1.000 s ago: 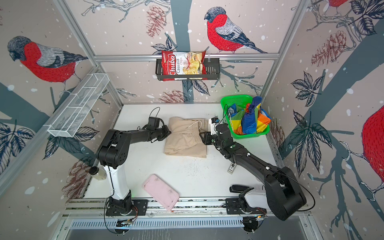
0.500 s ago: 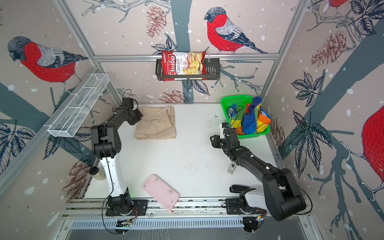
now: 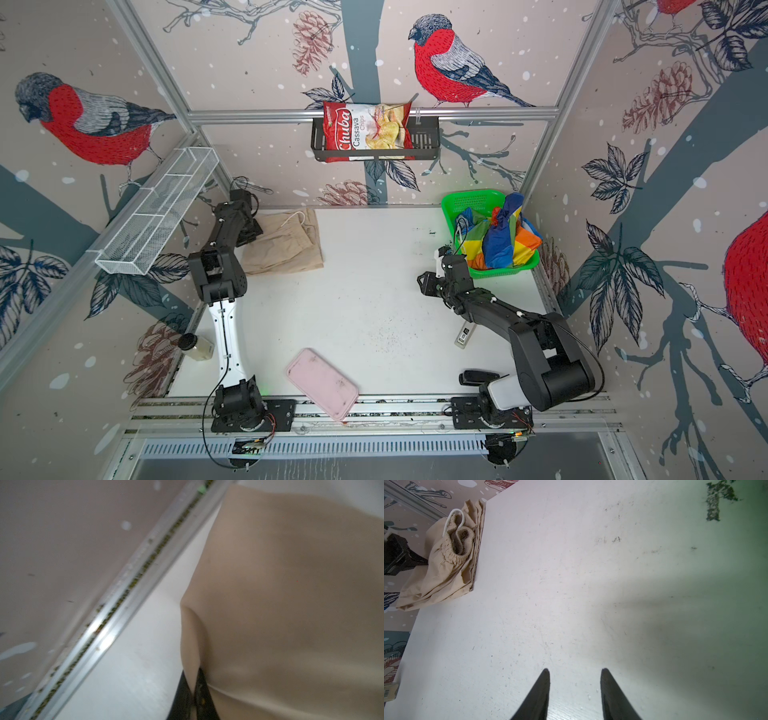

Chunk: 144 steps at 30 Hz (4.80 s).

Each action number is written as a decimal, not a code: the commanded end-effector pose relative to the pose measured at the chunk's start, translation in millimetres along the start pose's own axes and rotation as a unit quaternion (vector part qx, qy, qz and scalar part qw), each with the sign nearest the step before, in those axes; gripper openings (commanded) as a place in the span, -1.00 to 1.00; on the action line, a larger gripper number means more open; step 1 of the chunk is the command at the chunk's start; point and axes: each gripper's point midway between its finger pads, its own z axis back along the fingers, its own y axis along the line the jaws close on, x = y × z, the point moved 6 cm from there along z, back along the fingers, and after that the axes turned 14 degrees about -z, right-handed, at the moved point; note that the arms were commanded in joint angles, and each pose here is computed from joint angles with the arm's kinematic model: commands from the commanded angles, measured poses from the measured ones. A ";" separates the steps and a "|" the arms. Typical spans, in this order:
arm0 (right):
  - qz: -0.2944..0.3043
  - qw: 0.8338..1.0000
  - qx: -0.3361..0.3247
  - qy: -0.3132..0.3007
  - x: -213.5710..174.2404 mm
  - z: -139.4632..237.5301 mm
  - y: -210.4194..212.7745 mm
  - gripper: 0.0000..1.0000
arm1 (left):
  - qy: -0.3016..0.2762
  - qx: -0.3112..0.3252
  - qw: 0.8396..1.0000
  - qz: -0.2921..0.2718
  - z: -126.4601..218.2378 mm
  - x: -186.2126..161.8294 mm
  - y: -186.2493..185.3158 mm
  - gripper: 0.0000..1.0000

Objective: Fold and stack the shorts

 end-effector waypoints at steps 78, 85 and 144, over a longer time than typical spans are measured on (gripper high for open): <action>0.049 0.869 -0.130 -0.476 269.7 237.2 160.6 -1.00 | -0.317 -0.445 0.838 -0.005 309.0 -261.0 -36.3 0.95; 0.050 0.858 -0.209 -0.467 266.2 225.3 159.5 -0.26 | -0.306 -0.458 0.834 -0.016 309.9 -261.7 -41.2 0.95; 0.014 0.864 -0.263 -0.430 209.1 194.7 59.6 0.99 | -0.283 -0.423 0.861 -0.010 302.1 -264.2 -33.4 0.95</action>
